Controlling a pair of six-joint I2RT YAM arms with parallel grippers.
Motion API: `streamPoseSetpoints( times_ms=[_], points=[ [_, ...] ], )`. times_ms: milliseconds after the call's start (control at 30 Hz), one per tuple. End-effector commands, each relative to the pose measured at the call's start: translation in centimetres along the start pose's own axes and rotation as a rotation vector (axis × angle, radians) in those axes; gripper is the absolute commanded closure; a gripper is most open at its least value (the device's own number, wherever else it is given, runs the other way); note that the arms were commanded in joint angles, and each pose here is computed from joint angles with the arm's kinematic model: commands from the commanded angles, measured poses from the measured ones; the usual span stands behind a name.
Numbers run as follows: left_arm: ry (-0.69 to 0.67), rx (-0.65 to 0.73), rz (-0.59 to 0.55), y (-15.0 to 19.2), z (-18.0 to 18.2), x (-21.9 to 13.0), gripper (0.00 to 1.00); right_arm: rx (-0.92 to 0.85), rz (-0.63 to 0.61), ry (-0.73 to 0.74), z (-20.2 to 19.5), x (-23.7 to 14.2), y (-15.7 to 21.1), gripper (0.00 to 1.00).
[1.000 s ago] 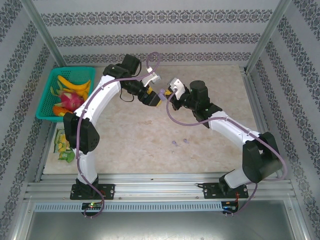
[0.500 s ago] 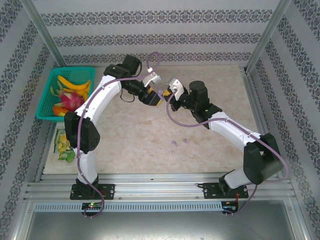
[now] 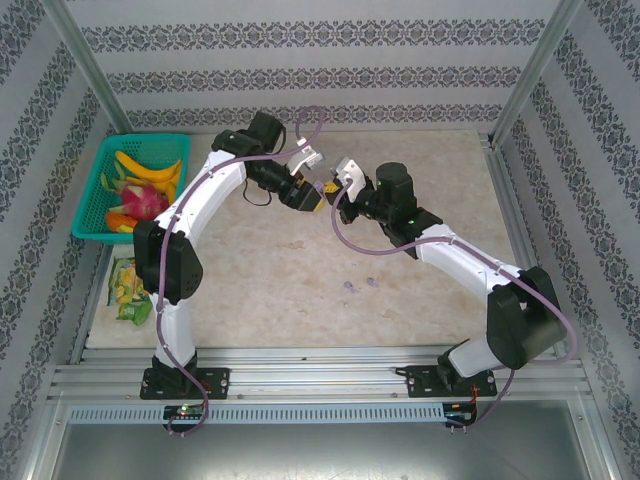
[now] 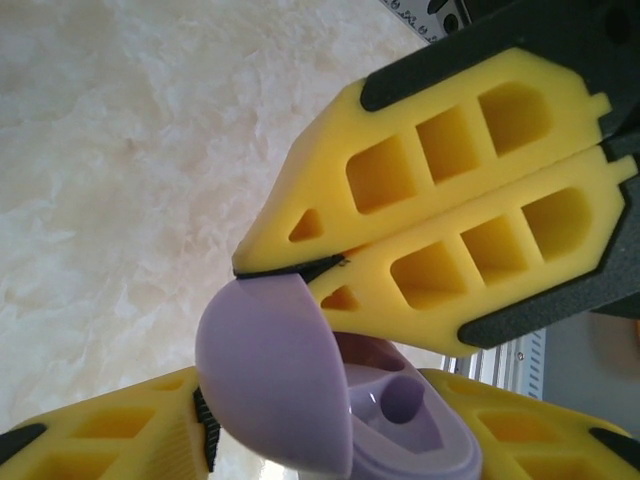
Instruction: Insert the wireless bluetooth earbuds into the charging case
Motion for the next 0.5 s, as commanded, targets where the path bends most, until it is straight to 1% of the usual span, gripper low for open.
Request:
streamPoseSetpoints(
  times_ms=[0, 133, 233, 367, 467],
  points=[
    [0.034, 0.026, -0.019, -0.91, -0.84, 0.03, 0.5, -0.013, -0.052, -0.015, 0.34, -0.51, -1.71, 1.0],
    [0.04, 0.026, -0.016, -0.88, -0.93, 0.07, 0.55, -0.012, -0.05, -0.013, 0.31, -0.53, -1.71, 1.0],
    [0.046, 0.026, -0.015, -0.85, -1.01, 0.17, 0.6, -0.012, -0.052, -0.012, 0.31, -0.57, -1.8, 1.0],
    [0.055, 0.024, -0.014, -0.8, -1.16, 0.18, 0.63, -0.012, -0.052, -0.006, 0.19, -0.61, -1.87, 1.0],
    [0.063, 0.027, -0.014, -0.8, -1.35, 0.14, 0.68, -0.011, -0.049, -0.002, 0.13, -0.62, -1.85, 1.0]
  ],
)
Point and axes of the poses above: each hand's point on the last joint's axis, 136 mm out from that joint toward the fingers, its own x axis out along the fingers, its own z axis along the line the jaws close on, y = z × x, the point moved 2 cm from there along -x, back along the fingers, and after that the axes turned 8 degrees about -x, right-handed, at the moved point
